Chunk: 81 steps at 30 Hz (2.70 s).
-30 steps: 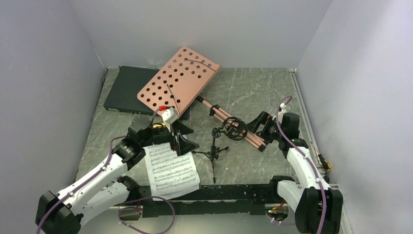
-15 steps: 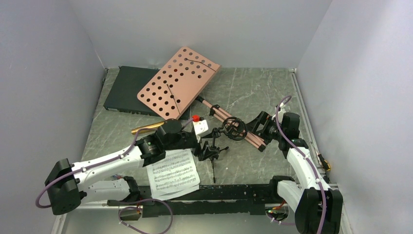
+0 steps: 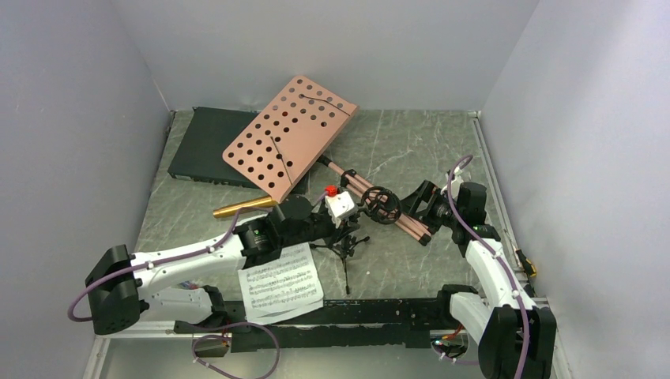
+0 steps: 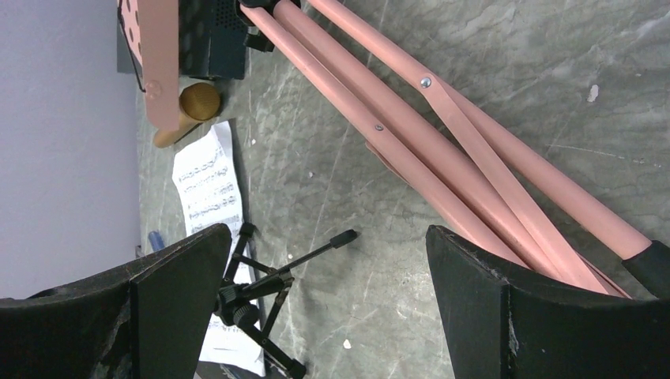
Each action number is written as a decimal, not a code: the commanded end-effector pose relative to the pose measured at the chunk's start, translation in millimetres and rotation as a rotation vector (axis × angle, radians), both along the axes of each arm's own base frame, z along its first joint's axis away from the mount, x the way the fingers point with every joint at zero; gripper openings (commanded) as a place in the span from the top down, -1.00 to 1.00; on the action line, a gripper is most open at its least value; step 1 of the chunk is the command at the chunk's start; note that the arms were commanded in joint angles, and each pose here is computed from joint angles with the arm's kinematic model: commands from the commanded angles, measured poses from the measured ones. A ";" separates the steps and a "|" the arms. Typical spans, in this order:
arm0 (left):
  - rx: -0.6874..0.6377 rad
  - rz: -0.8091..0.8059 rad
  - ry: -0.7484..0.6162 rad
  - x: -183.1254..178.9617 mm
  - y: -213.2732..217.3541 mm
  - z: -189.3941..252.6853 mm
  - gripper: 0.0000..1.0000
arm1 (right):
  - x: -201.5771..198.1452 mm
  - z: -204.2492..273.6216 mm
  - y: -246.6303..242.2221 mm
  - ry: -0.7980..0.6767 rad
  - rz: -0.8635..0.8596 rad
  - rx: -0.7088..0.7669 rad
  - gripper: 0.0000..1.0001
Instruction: Set up the instrument practice props
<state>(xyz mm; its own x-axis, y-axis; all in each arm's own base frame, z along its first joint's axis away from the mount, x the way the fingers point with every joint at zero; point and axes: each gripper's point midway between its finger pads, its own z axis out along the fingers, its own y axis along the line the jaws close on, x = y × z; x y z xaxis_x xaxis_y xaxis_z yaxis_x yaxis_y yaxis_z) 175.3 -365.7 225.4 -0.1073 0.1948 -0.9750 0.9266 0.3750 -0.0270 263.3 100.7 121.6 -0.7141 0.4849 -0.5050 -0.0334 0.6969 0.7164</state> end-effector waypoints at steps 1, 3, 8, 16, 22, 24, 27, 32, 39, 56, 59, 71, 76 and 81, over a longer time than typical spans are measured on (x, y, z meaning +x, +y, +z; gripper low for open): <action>-0.029 0.083 -0.047 11.6 1.3 27.4 0.92 | 3.8 17.3 1.7 -0.065 0.023 0.002 -0.99; -0.015 0.083 -0.044 8.8 3.9 25.4 0.94 | 3.9 19.3 1.1 -0.069 0.021 -0.003 -0.99; 0.025 0.155 -0.057 9.1 16.7 20.7 0.94 | 3.7 21.6 -0.7 -0.080 0.016 -0.018 -0.99; 0.084 0.210 -0.047 3.0 41.0 11.3 0.94 | 4.1 14.2 -1.1 -0.059 0.022 -0.024 -0.99; 0.063 0.204 -0.033 -5.2 53.1 13.5 0.88 | 5.4 11.3 -1.3 -0.050 0.021 -0.024 -0.99; 0.055 0.203 -0.027 -6.9 54.4 15.0 0.68 | 5.8 10.8 -1.3 -0.046 0.022 -0.023 -0.99; 0.048 0.194 -0.020 -9.0 54.1 17.1 0.20 | 5.7 9.4 -1.8 -0.041 0.022 -0.028 -0.99; 0.019 0.197 -0.014 -9.8 54.1 29.2 -0.86 | 5.0 9.9 -2.0 -0.042 0.022 -0.031 -0.99; -0.003 0.177 -0.033 -15.7 61.6 46.3 -0.88 | 5.2 10.1 -2.7 -0.040 0.022 -0.037 -0.99; -0.114 0.157 -0.053 -43.2 112.9 138.2 -0.88 | 3.9 19.9 0.7 -0.050 0.042 -0.023 -0.99; -0.188 0.378 0.082 -21.7 127.5 155.3 -0.88 | 3.9 18.8 -0.5 -0.047 0.040 -0.031 -0.99; -0.092 0.648 0.155 28.2 109.3 186.6 -0.88 | 2.8 11.1 -2.3 -0.019 0.042 -0.047 -0.99; -0.078 0.625 0.297 72.6 87.2 175.4 -0.88 | 2.1 9.7 -2.9 -0.011 0.042 -0.052 -0.99; -0.130 0.614 0.522 131.3 87.2 145.5 -0.88 | 2.3 10.4 -4.3 -0.007 0.043 -0.064 -0.99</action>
<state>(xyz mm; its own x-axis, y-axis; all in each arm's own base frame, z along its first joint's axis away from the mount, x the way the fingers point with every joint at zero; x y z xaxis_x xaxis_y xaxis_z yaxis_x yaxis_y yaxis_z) 287.6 -274.9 374.1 -0.4755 -0.0616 -0.8776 0.4193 0.8611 -0.2876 255.4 99.1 114.1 -0.7534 0.4394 -0.4893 -0.0243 0.7249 0.6884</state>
